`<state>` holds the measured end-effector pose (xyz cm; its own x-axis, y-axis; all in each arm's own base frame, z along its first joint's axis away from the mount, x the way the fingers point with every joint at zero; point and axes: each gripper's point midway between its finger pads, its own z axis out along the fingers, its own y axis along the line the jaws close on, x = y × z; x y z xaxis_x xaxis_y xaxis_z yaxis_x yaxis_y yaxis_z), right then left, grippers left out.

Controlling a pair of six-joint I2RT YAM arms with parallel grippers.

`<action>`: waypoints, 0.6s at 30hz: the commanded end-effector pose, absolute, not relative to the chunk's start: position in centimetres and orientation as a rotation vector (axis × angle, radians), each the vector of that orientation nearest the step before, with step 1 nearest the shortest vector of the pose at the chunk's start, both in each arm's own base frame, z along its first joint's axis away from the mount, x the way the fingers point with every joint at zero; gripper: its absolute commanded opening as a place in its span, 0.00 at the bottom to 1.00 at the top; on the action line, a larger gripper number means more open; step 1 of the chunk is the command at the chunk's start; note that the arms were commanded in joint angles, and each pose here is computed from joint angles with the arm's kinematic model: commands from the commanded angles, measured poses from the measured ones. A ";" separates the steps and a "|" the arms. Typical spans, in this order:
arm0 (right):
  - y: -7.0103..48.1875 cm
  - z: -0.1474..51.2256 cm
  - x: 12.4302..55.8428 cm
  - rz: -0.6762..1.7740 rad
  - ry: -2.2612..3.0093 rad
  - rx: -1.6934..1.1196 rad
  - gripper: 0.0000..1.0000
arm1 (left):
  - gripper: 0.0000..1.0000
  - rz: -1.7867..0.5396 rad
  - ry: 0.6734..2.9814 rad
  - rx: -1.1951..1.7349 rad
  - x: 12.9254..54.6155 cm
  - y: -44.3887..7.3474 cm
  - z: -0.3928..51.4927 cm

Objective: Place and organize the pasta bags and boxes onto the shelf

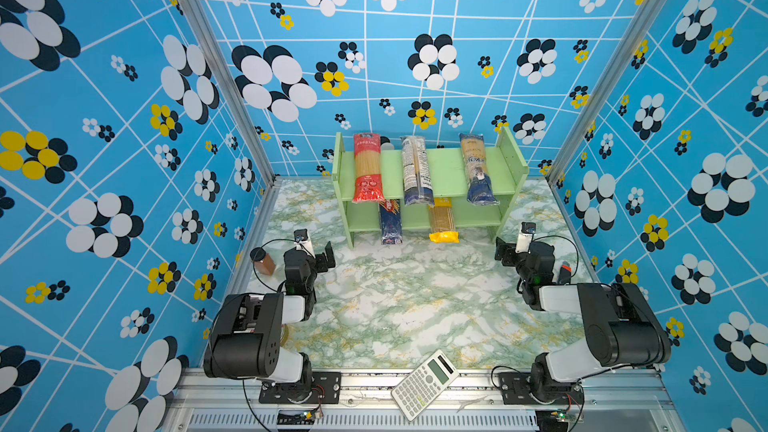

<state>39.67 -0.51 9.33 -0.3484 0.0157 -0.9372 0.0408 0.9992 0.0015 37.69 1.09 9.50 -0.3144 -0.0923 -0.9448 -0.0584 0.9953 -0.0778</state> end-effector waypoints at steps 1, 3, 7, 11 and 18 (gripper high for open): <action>-0.9 9.3 39.7 -0.036 1.916 0.056 0.92 | 0.99 -0.053 1.863 -0.064 39.1 0.7 10.1; -0.9 9.4 39.7 -0.035 1.915 0.056 0.92 | 0.99 -0.047 1.872 -0.065 39.3 0.7 9.8; -0.9 9.4 39.7 -0.035 1.914 0.058 0.93 | 0.99 -0.043 1.873 -0.053 39.3 0.5 9.8; -0.9 9.3 39.7 -0.036 1.916 0.055 0.94 | 0.99 -0.030 1.885 -0.040 39.5 0.3 9.7; -0.9 9.3 39.7 -0.036 1.916 0.055 0.98 | 0.99 -0.008 1.910 -0.006 39.8 -0.3 9.5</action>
<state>39.66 -0.51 9.32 -0.3488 0.0157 -0.9371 0.0408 0.9992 0.0015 39.47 -0.38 9.68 -0.3197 -0.0336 -0.9469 0.0019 0.9993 -0.0362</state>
